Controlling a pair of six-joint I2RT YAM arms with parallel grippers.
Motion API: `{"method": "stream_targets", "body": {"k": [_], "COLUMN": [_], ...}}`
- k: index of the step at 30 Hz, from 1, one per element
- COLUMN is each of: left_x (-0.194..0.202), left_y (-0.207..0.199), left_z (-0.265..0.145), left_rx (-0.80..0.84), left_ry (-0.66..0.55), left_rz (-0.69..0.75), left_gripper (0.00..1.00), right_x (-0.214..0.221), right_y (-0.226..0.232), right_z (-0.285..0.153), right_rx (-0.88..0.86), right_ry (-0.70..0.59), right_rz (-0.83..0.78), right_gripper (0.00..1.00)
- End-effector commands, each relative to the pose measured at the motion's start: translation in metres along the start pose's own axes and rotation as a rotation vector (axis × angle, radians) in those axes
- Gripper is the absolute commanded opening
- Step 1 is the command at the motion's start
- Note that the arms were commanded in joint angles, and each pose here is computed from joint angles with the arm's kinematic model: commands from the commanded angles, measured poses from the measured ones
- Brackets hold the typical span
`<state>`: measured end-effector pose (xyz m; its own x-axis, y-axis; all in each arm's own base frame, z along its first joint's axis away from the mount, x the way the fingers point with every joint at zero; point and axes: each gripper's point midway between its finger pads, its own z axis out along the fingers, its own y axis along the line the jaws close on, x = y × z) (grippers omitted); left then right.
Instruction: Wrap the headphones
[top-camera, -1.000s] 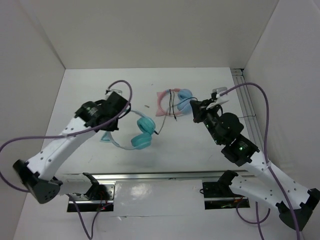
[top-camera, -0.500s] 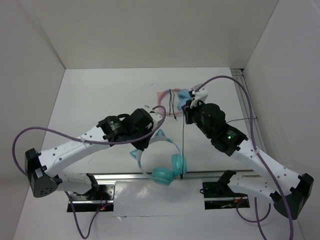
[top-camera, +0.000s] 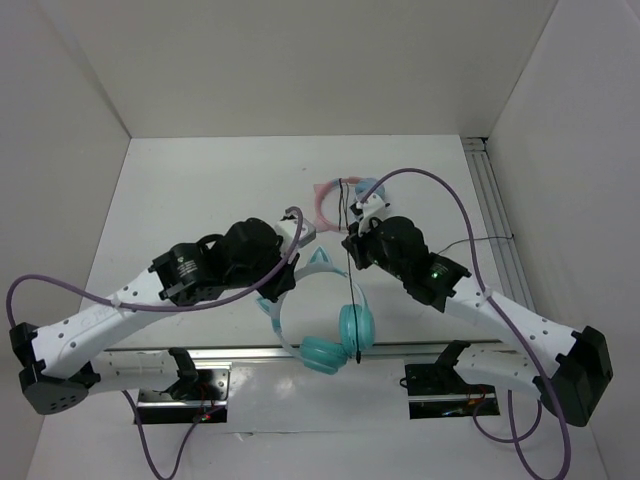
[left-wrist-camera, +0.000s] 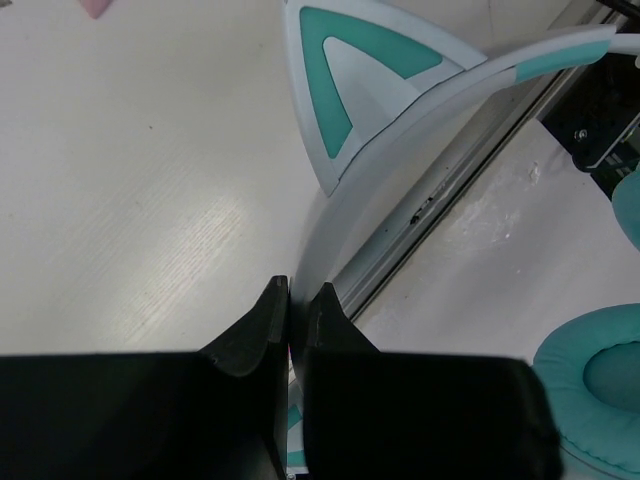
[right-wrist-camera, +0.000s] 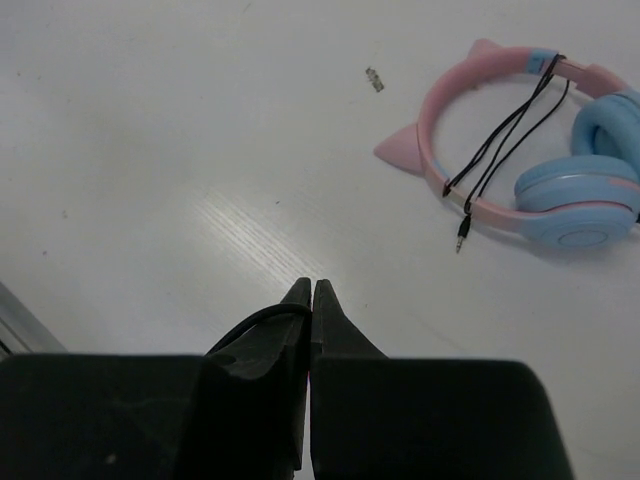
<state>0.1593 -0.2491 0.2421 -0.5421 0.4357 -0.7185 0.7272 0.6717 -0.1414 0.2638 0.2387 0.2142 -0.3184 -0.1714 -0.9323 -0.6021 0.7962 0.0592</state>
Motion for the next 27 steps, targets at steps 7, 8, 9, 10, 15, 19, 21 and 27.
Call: {"method": "stream_targets", "body": {"k": [7, 8, 9, 10, 15, 19, 21, 27], "left_x": [-0.077, -0.084, -0.088, -0.09, -0.1, -0.105, -0.103, -0.11], "left_y": [0.0, 0.001, 0.003, 0.006, 0.011, 0.03, 0.05, 0.086], "left_z": [-0.083, -0.093, -0.103, -0.113, -0.141, -0.151, -0.154, -0.151], "left_rx": [-0.009, -0.008, -0.011, -0.022, -0.022, -0.105, -0.205, -0.461], "left_ry": [-0.426, -0.466, -0.496, -0.529, -0.626, -0.686, -0.719, -0.731], "left_rz": [-0.127, -0.164, -0.184, -0.206, -0.298, -0.418, -0.521, -0.673], "left_gripper": [0.0, 0.0, 0.0, 0.0, 0.0, 0.0, 0.0, 0.0], "right_x": [-0.004, -0.003, -0.002, 0.011, 0.015, 0.038, 0.052, 0.089], "right_y": [0.06, 0.068, 0.079, 0.083, 0.105, 0.116, 0.122, 0.148], "right_z": [0.002, 0.0, -0.005, -0.001, 0.021, 0.045, 0.051, 0.061], "right_rx": [-0.358, -0.404, -0.475, -0.502, -0.631, -0.697, -0.724, -0.728], "right_ry": [-0.183, -0.203, -0.224, -0.208, -0.249, -0.226, -0.217, -0.152], "right_rz": [0.009, 0.022, 0.023, 0.032, 0.084, 0.154, 0.197, 0.214], "right_gripper": [0.0, 0.02, 0.06, 0.09, 0.17, 0.18, 0.18, 0.02]}}
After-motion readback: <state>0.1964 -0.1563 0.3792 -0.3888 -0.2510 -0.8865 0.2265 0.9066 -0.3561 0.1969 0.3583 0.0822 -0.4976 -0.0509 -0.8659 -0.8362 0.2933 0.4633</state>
